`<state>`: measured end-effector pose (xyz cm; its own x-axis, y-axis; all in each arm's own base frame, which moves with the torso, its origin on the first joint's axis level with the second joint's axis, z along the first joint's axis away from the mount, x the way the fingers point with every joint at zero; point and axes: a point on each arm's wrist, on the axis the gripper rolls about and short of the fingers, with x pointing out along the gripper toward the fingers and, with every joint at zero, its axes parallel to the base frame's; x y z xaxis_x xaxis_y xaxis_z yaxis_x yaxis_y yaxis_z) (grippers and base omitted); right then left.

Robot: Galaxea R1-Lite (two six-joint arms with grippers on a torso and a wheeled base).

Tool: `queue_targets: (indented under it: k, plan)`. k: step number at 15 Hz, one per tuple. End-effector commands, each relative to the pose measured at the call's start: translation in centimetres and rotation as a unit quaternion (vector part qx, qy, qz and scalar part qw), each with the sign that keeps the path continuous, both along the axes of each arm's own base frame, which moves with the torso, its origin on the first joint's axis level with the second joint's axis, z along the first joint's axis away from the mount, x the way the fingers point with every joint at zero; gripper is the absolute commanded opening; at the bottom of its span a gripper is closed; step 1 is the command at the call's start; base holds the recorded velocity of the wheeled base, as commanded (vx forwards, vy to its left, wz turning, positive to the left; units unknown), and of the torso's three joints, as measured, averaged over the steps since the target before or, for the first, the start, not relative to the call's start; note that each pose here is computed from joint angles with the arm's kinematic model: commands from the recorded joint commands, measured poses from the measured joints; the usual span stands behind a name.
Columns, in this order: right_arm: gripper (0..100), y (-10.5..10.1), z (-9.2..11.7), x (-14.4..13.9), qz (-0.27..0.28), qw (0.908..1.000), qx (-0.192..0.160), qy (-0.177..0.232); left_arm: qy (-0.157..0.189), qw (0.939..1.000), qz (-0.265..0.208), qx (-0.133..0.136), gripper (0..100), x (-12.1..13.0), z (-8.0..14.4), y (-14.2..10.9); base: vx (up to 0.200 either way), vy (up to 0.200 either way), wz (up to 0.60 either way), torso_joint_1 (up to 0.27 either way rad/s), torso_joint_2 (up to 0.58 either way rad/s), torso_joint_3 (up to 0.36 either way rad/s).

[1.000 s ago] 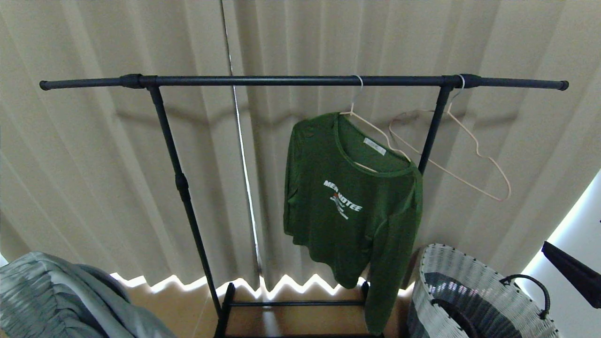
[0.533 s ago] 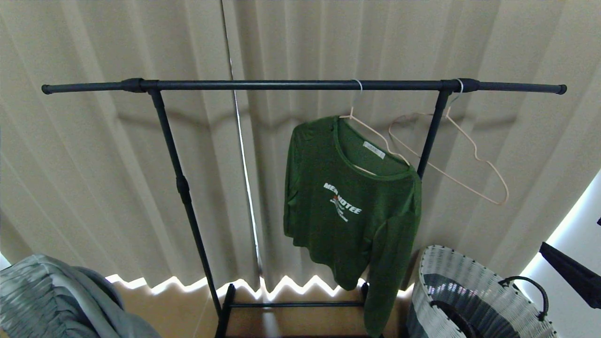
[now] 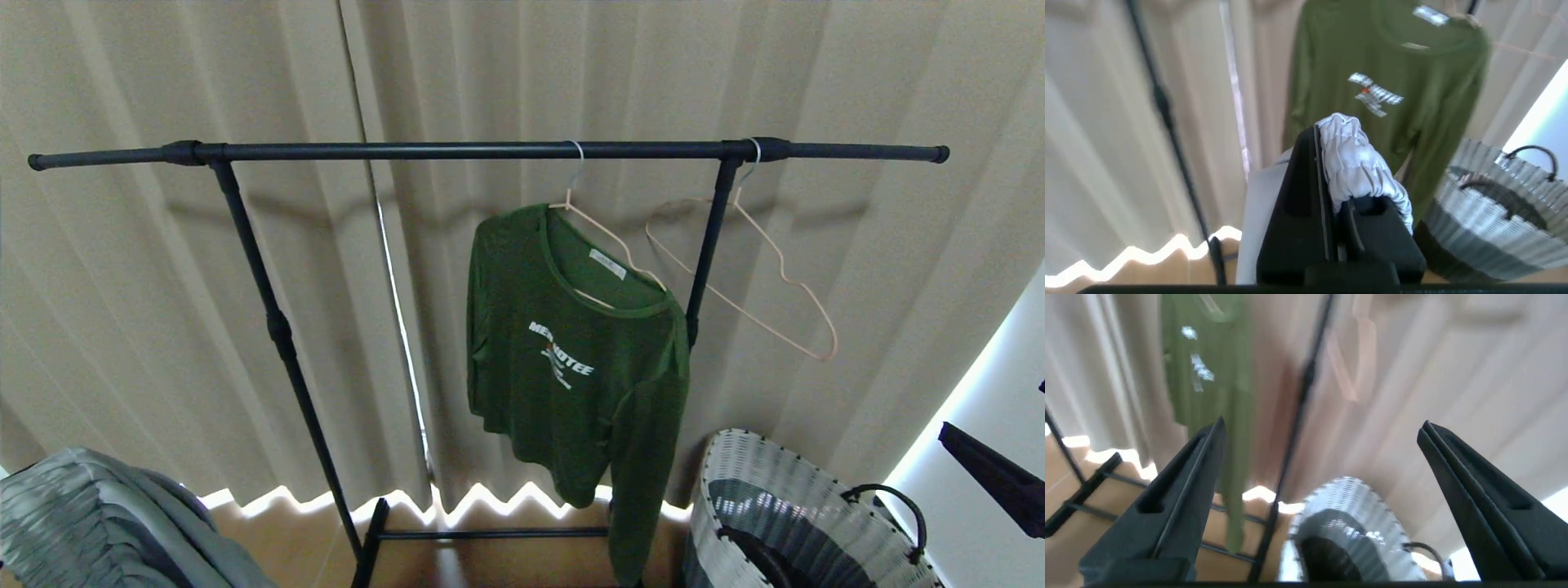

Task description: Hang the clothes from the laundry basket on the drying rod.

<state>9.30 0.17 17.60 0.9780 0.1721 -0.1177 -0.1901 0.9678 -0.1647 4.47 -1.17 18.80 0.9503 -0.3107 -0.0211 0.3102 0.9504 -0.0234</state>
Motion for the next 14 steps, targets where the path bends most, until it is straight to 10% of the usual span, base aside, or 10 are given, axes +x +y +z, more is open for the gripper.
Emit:
queue_targets:
  k: [1, 14]
  plan:
    - [100, 0.00, -0.01, 0.04, 0.000, 1.0000, 0.000, 0.001, 0.001, 1.0000, 0.000, 0.000, 0, 0.07, -0.01, -0.01, 0.000, -0.200, 0.00, 0.007, 0.00, 0.002]
    - [100, 0.00, -0.13, -0.01, 0.001, 1.0000, 0.001, 0.003, 0.011, 0.9999, -0.011, 0.001, 0, 0.07, -0.53, -0.08, 0.062, 0.000, 0.00, -0.001, 0.00, 0.002]
